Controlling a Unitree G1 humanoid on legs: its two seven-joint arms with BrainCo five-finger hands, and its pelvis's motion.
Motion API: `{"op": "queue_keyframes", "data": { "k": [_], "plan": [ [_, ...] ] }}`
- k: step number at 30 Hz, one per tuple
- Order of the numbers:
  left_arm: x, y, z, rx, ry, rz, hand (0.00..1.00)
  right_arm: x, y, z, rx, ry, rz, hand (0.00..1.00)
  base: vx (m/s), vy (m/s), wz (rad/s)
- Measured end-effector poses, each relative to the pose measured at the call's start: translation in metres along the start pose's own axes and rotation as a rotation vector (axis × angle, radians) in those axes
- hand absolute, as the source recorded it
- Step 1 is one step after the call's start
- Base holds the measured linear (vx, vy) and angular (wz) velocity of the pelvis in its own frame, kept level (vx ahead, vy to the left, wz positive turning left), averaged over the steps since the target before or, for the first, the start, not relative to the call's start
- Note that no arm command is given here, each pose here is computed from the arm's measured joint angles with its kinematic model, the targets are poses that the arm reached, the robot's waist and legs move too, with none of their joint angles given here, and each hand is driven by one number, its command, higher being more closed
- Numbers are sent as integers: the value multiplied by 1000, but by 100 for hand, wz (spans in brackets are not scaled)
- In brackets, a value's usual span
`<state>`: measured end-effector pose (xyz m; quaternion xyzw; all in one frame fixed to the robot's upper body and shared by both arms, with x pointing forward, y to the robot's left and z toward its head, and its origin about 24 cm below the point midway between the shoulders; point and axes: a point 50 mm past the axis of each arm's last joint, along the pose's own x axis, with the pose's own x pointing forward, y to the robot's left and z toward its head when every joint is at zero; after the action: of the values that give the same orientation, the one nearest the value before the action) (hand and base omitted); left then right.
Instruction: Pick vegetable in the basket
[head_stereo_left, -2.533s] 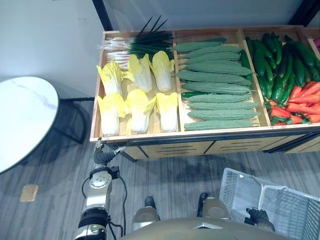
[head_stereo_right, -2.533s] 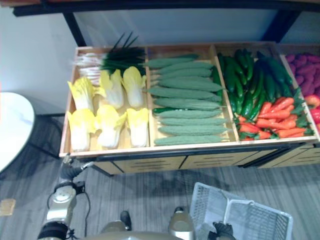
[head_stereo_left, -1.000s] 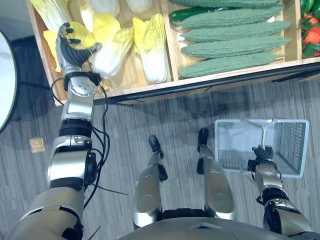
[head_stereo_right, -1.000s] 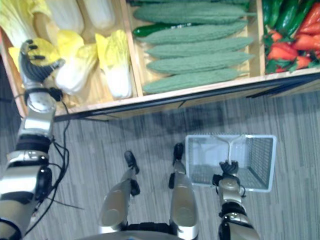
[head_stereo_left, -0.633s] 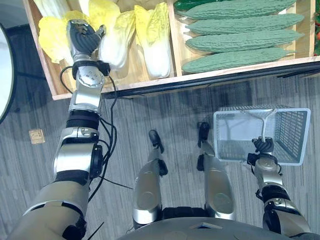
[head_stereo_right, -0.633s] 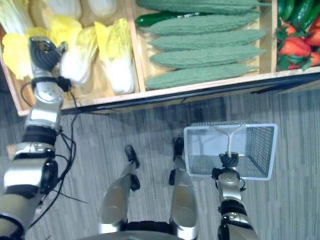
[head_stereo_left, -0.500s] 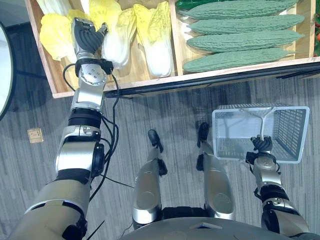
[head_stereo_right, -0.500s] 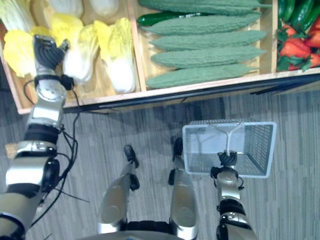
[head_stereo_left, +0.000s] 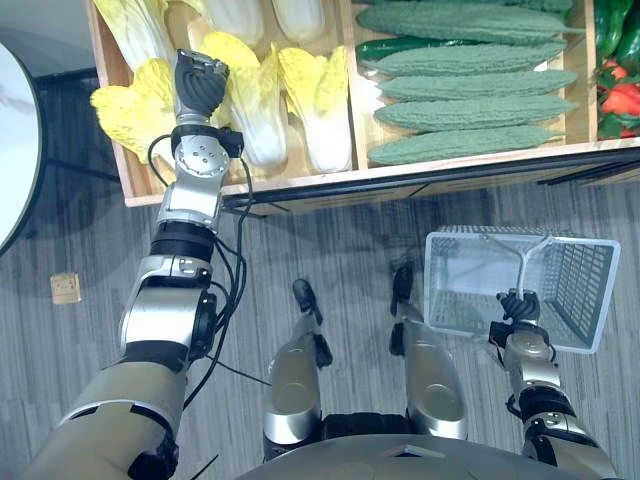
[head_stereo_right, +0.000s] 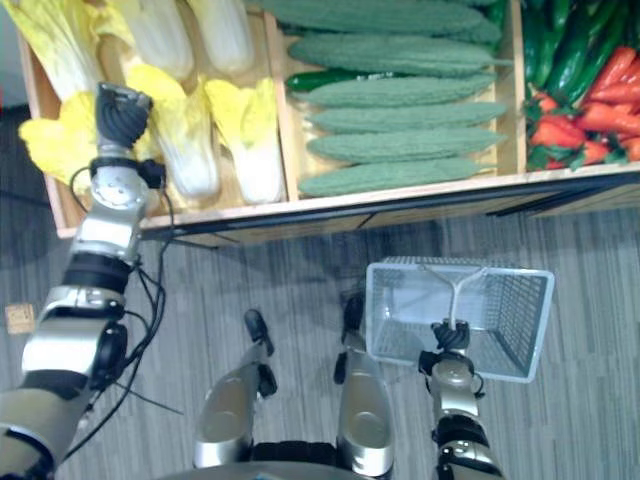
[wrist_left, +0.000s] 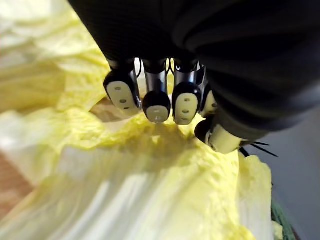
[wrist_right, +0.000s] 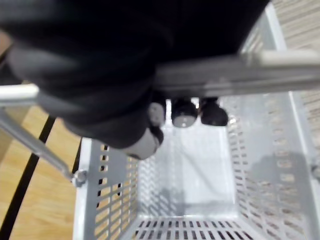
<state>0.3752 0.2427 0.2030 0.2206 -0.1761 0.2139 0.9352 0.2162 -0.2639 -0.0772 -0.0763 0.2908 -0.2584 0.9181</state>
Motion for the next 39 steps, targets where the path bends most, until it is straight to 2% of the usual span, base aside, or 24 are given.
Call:
{"op": "queue_keyframes", "data": {
  "k": [6,7,13,24,34,39],
  "plan": [
    [-25,6,-30,34,58,-14,100,-14,-8,-41,-24,122,8,100,74,-5,2],
    [-31,7,-36,41,71,-17,0,-18,-11,-49,-32,144,4,100,40,-13,1],
    [-54,9,-65,97,156,-46,0,-24,-18,-65,-25,201,0,100,-12,0,-1],
    [-58,1,-74,179,201,-79,0,-17,-11,-51,-8,166,9,100,26,-7,-5],
    [-29,-5,-47,136,155,-45,0,-9,-2,-31,18,103,6,100,23,-5,-8],
    [-25,-3,-51,147,178,-39,0,-7,-2,-23,44,80,-6,100,41,-5,-7]
  ]
}}
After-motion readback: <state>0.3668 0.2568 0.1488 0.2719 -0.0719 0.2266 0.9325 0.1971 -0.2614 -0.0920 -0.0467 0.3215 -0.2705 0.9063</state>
